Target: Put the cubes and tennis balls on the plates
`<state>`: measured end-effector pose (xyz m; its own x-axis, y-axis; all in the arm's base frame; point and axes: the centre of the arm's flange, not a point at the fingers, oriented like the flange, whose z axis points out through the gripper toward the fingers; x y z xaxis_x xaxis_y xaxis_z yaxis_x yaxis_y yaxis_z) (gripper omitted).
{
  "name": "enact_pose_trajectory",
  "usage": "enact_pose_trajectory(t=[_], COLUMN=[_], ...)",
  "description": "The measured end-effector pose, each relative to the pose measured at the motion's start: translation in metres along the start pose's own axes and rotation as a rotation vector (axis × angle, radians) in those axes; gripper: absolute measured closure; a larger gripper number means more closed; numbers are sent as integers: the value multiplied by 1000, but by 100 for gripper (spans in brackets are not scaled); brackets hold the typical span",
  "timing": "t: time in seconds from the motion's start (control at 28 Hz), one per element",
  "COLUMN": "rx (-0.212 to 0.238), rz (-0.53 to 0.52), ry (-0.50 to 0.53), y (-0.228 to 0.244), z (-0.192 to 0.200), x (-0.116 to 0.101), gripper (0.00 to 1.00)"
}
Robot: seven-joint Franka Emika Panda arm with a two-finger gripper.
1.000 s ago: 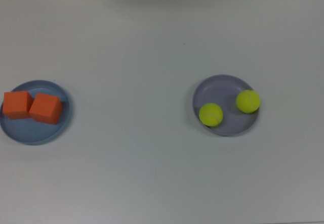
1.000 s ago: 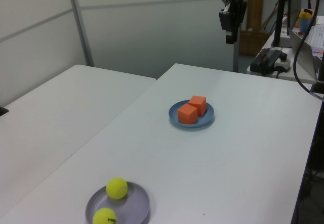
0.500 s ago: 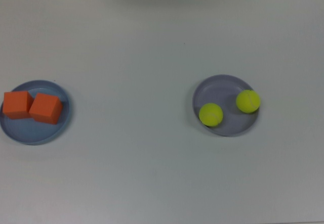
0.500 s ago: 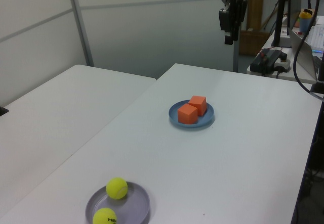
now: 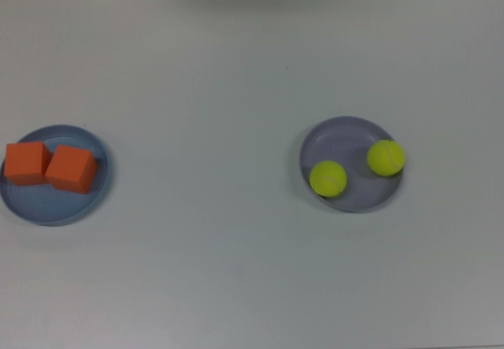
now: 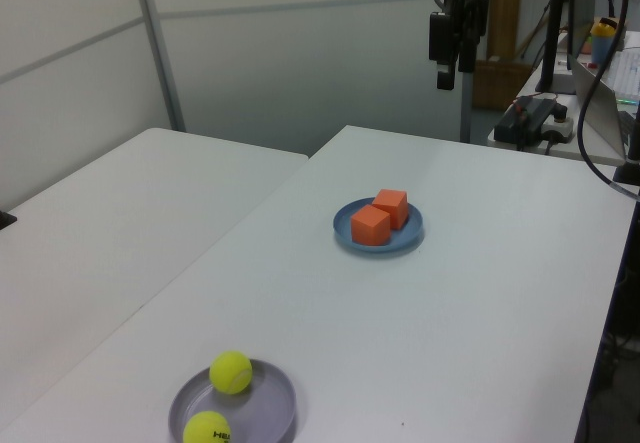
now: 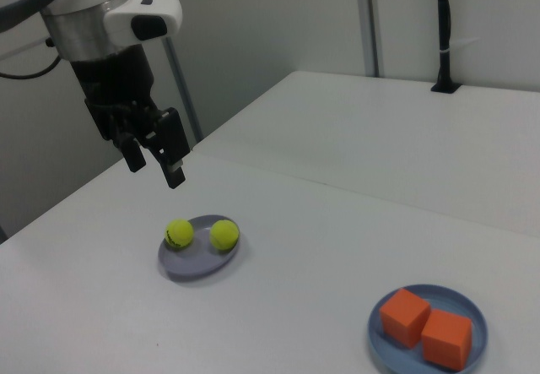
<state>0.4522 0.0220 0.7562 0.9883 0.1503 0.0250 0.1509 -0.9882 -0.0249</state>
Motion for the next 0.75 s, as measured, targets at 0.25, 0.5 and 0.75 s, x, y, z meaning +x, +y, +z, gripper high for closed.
enact_pose_trajectory(t=[0.25, 0.5, 0.75], rx=[0, 0, 0], rz=[-1, -1, -1], ry=[-2, -4, -4], y=[0, 0, 0], z=[1, 2, 2], x=[1, 2, 2], gripper=[0, 0, 6])
